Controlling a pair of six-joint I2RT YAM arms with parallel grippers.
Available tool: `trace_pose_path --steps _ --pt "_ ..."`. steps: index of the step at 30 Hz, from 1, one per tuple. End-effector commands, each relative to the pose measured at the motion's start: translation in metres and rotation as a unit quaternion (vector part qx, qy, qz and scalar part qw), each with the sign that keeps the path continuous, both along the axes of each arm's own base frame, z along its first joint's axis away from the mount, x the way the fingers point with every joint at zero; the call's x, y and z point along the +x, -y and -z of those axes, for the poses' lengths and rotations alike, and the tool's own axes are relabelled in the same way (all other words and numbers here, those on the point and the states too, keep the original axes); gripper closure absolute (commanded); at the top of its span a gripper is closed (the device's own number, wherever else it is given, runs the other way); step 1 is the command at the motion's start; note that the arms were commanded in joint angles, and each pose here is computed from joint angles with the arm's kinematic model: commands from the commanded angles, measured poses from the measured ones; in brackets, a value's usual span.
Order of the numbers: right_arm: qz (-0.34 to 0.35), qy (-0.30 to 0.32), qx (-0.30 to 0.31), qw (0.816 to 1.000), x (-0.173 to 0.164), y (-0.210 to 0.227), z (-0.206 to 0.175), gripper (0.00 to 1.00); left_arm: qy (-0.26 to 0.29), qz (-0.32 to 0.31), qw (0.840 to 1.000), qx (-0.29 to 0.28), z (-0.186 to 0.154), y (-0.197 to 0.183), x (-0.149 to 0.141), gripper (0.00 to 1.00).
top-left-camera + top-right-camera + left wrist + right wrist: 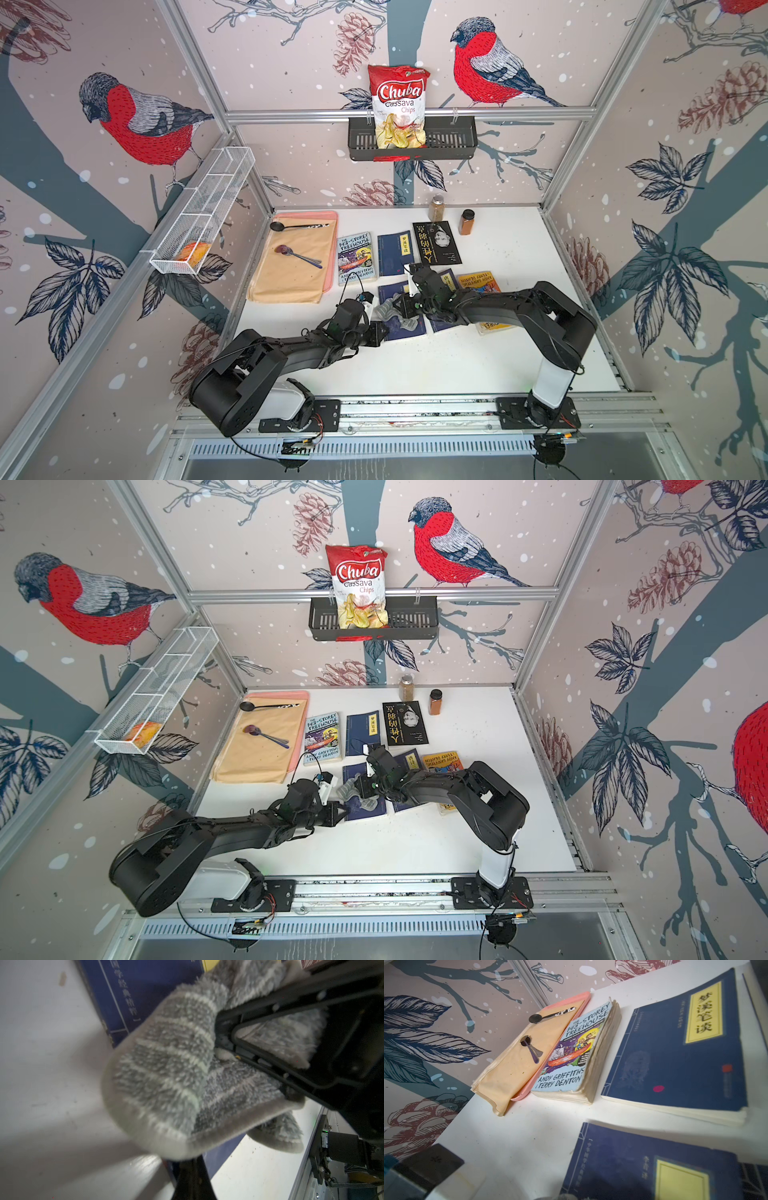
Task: Wipe the cover of the book
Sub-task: Wipe the dirt from the cover of the book.
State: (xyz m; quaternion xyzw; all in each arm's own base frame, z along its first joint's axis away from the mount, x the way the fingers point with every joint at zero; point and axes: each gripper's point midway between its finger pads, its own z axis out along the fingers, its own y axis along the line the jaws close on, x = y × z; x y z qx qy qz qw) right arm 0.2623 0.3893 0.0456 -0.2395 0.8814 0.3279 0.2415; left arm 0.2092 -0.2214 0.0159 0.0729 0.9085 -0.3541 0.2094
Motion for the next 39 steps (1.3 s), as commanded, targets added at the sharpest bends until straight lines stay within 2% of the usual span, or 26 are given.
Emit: trace_pose_path --steps 1,5,10,15,19,25,31,39 --pt "-0.018 -0.044 -0.019 0.999 -0.012 -0.005 0.034 0.95 -0.079 -0.017 0.992 0.098 0.043 -0.036 -0.03 1.0" --pt "-0.021 -0.078 0.009 0.997 -0.011 -0.026 0.058 0.96 -0.078 -0.017 0.992 0.095 0.042 -0.036 -0.031 1.0" --pt "0.01 -0.088 0.011 0.996 0.021 -0.035 0.077 0.97 -0.078 -0.018 0.992 0.095 0.042 -0.036 -0.031 1.0" --pt "0.034 -0.071 0.006 0.997 0.053 -0.031 0.073 0.97 -0.078 -0.018 0.992 0.095 0.043 -0.037 -0.031 1.0" --pt "0.039 -0.055 0.013 0.998 0.062 -0.023 0.059 0.97 -0.08 -0.019 0.992 0.096 0.044 -0.037 -0.031 1.0" --pt "0.053 -0.05 -0.016 0.997 0.058 0.007 0.062 0.96 -0.085 -0.019 0.991 0.102 0.046 -0.037 -0.03 1.0" --pt "0.065 -0.066 -0.045 0.995 0.03 0.046 0.078 0.96 -0.079 -0.014 0.992 0.1 0.042 -0.035 -0.029 1.0" --pt "0.04 -0.038 -0.042 0.998 0.011 0.047 0.05 0.96 -0.073 -0.008 0.991 0.109 0.035 -0.03 -0.019 1.0"
